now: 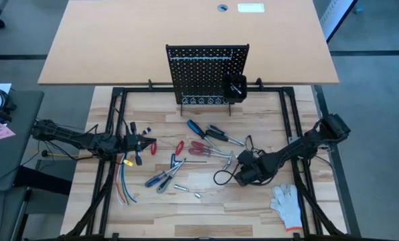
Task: Hang tools onto peg board
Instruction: Put the extension bar into the bin of the pegboard
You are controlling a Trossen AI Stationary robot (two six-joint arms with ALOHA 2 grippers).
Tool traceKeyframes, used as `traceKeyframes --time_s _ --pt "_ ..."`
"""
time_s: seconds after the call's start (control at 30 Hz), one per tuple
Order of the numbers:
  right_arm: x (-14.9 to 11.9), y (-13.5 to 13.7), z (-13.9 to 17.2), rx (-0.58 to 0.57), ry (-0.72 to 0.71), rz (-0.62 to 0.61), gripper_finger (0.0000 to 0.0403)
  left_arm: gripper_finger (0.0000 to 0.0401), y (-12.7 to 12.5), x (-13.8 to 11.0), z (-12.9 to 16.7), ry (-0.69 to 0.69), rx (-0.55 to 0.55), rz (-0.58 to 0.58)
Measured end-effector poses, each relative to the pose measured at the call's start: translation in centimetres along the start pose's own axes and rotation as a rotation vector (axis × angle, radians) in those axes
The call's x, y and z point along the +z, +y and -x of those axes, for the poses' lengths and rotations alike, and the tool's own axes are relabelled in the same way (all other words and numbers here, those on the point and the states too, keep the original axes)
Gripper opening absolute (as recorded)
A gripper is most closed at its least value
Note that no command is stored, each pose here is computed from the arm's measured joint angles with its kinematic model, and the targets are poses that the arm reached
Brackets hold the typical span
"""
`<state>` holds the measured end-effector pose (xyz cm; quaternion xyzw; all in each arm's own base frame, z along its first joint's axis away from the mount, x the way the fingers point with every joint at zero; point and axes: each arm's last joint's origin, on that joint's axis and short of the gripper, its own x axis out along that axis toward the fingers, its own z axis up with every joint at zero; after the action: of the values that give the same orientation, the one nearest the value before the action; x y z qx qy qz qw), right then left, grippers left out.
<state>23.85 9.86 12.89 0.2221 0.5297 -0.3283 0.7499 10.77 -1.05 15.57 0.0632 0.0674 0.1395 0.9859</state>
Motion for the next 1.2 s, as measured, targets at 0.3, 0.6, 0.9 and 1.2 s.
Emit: traceKeyframes --time_s 0.3,0.6,0.9,1.2 --pt "0.7 2.8 3.3 0.016 -0.201 0.138 0.0052 0.0 0.0 0.0 0.0 0.0 0.0 0.0" --pt "4.3 5.4 10.3 -0.16 -0.63 0.343 0.0052 0.0 0.0 0.0 0.0 0.0 0.0 0.0" --pt "14.7 2.6 17.6 -0.395 -0.694 0.307 0.0052 0.0 0.0 0.0 0.0 0.0 0.0 0.0" --pt "23.3 -5.7 20.4 -0.241 -0.411 0.025 0.0053 0.0 0.0 0.0 0.0 0.0 0.0 0.0"
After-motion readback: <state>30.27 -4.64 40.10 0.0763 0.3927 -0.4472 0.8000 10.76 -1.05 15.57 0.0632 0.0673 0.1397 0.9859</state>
